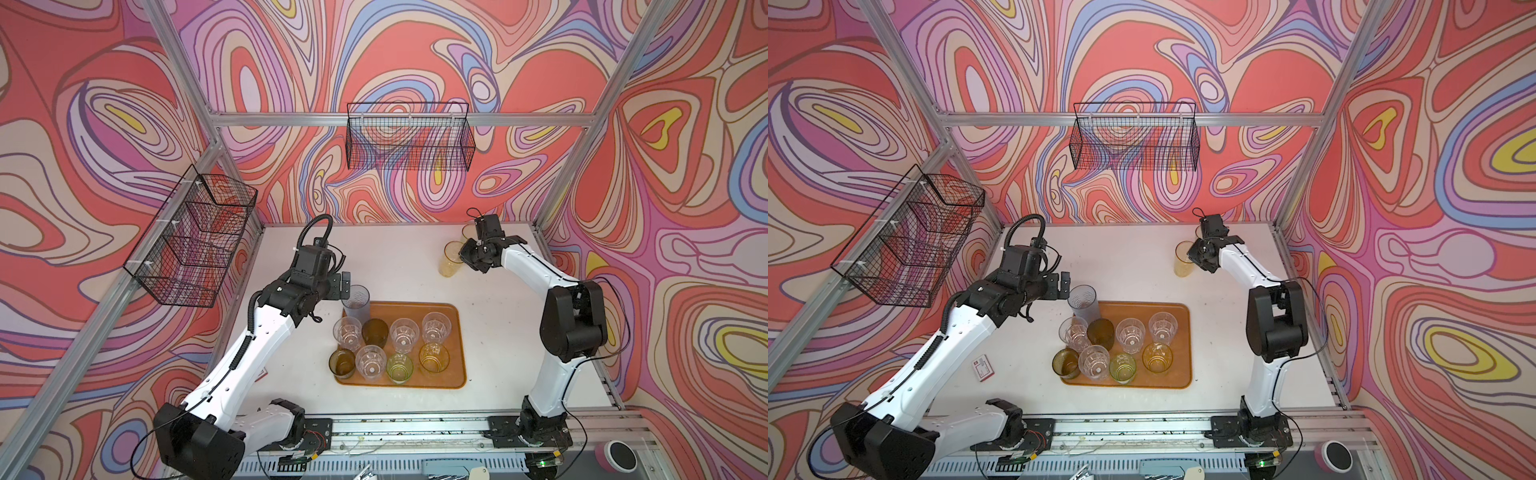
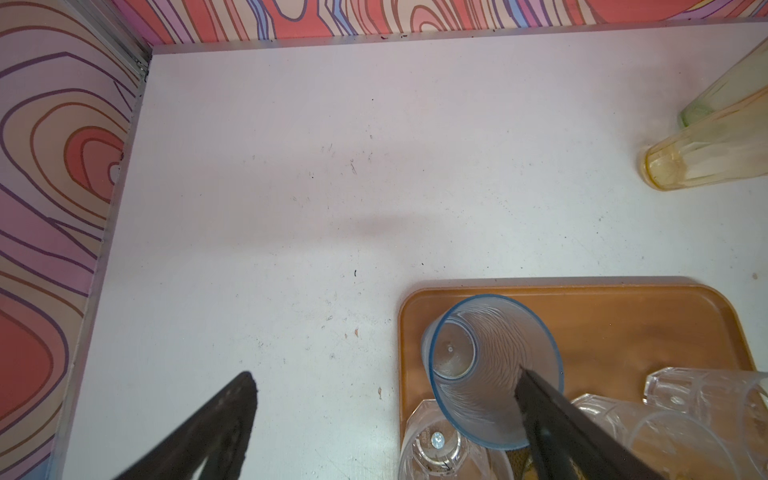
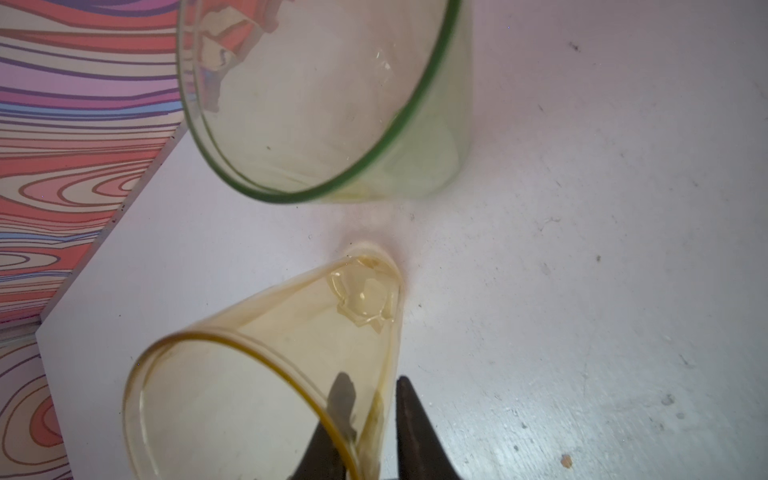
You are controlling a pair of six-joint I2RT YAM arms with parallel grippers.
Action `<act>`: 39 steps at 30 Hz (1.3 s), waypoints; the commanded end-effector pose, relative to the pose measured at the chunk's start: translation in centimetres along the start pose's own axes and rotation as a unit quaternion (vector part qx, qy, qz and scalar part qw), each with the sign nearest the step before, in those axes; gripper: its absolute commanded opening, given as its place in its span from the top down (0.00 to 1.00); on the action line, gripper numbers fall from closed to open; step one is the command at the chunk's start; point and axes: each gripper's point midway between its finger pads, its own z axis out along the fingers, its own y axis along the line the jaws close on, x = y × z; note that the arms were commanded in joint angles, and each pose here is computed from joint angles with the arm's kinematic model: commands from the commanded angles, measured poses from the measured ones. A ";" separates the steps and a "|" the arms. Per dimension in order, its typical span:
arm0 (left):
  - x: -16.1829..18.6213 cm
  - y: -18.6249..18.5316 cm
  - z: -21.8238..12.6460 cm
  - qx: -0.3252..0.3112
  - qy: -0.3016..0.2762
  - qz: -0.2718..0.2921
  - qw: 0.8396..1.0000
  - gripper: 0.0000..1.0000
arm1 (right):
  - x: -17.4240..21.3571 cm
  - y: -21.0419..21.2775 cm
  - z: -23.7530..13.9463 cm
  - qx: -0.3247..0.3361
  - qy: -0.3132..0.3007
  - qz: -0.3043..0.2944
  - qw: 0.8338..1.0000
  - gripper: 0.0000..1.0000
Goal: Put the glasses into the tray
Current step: 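Close the right gripper on the tall yellow glass rim, then lift the tall yellow glass with the right gripper and carry it over the tray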
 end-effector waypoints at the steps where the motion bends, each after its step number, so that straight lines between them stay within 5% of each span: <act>1: -0.3 0.6 -0.7 -0.011 -0.003 0.003 1.000 0.00 | 0.3 -0.2 0.1 0.001 0.007 -0.005 1.000 0.86; 10: -0.2 0.4 -0.6 -0.004 -0.001 0.000 1.000 0.00 | 0.8 -0.5 -0.7 -0.001 0.011 -0.009 1.000 1.00; 17: -0.3 0.3 -0.8 -0.001 -0.003 -0.004 1.000 0.00 | 1.9 0.3 -1.8 -0.016 0.025 -0.035 0.999 1.00; 39: -0.3 -0.8 -1.4 0.034 -0.003 -0.019 0.999 0.00 | 7.6 8.9 -8.1 0.008 0.044 -0.243 0.969 1.00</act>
